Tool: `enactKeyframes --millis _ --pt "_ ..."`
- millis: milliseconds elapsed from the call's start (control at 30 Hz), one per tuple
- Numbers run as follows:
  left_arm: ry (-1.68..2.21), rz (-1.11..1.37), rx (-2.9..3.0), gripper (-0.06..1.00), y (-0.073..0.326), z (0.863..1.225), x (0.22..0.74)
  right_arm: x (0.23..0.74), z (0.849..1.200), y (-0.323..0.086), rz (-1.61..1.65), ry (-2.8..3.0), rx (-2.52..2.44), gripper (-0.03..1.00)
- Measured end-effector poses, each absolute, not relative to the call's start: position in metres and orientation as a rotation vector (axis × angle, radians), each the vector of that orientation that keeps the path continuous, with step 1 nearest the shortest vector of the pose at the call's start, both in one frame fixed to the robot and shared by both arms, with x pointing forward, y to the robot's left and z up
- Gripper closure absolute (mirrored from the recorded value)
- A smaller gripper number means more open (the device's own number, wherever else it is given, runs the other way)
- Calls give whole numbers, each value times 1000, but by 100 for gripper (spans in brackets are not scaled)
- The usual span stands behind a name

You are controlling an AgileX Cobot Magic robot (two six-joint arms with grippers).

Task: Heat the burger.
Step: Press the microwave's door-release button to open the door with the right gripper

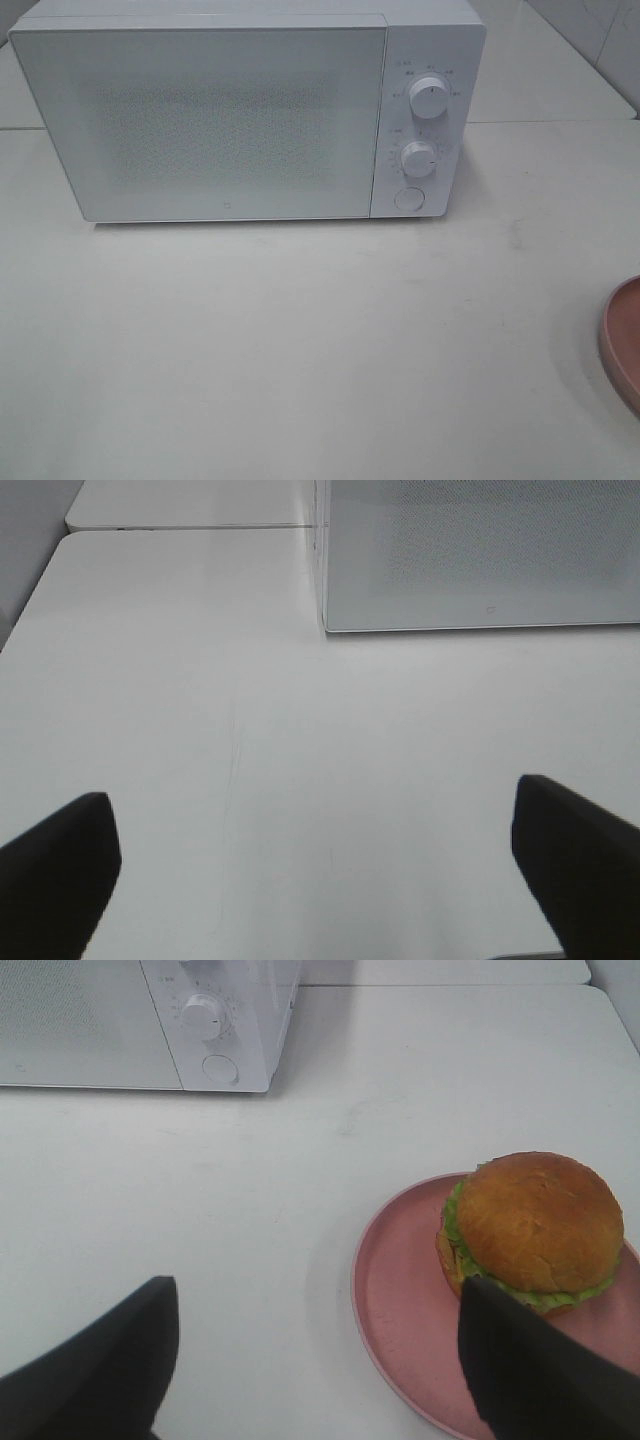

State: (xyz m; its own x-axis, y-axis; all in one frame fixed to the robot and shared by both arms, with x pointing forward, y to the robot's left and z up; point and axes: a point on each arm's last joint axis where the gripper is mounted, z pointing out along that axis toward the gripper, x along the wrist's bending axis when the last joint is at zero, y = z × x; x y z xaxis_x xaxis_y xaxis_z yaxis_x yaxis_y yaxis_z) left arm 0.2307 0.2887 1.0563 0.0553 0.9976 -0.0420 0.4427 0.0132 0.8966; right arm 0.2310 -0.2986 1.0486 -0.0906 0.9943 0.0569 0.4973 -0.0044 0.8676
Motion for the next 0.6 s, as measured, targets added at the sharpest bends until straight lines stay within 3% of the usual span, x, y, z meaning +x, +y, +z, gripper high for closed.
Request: enactKeyframes --millis 600 --pt "1499 888 1543 -4 289 1056 231 230 1053 -299 1030 1640 1560 21"
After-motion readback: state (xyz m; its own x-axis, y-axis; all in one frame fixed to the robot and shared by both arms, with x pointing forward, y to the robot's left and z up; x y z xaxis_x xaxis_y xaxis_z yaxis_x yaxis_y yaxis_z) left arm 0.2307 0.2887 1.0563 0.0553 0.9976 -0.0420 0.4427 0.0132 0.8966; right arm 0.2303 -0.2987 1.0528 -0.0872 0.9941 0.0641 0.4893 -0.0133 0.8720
